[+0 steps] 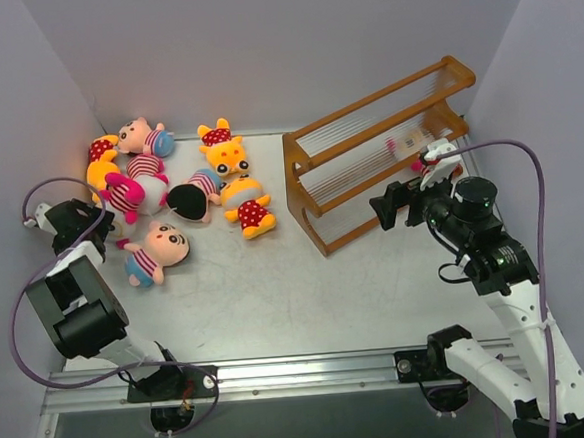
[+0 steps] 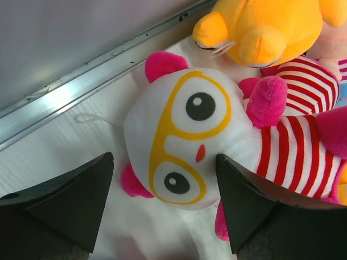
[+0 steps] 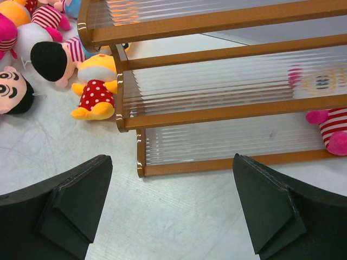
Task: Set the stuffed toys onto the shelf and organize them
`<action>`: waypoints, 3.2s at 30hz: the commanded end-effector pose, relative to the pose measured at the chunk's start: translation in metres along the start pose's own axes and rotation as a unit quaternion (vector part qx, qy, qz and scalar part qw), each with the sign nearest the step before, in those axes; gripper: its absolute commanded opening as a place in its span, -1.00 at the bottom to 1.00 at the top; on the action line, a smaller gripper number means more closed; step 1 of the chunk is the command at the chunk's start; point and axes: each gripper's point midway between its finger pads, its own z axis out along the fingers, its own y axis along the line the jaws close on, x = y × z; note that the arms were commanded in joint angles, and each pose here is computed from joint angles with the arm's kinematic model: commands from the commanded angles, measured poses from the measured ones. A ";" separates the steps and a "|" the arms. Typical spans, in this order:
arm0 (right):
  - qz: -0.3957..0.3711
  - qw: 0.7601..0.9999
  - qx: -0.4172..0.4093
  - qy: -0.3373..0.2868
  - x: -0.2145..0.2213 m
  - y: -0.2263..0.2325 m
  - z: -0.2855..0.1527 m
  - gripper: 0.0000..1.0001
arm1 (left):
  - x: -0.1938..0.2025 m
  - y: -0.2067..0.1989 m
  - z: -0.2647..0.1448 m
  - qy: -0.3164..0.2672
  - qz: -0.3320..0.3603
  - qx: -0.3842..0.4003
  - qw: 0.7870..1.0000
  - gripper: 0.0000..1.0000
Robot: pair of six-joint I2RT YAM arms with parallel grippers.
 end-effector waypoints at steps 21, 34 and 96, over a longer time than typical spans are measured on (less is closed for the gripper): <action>-0.017 0.999 -0.040 -0.005 -0.009 0.013 0.008 0.99 | -0.029 -0.057 0.011 -0.022 0.059 0.114 0.992 -0.95; -0.019 0.993 -0.115 0.003 -0.015 0.046 -0.004 0.96 | -0.062 -0.103 -0.084 -0.086 0.180 0.118 0.973 -0.95; -0.245 0.936 -0.231 0.104 0.104 0.302 0.118 0.35 | 0.124 -0.156 -0.325 0.150 0.405 0.365 0.825 -0.95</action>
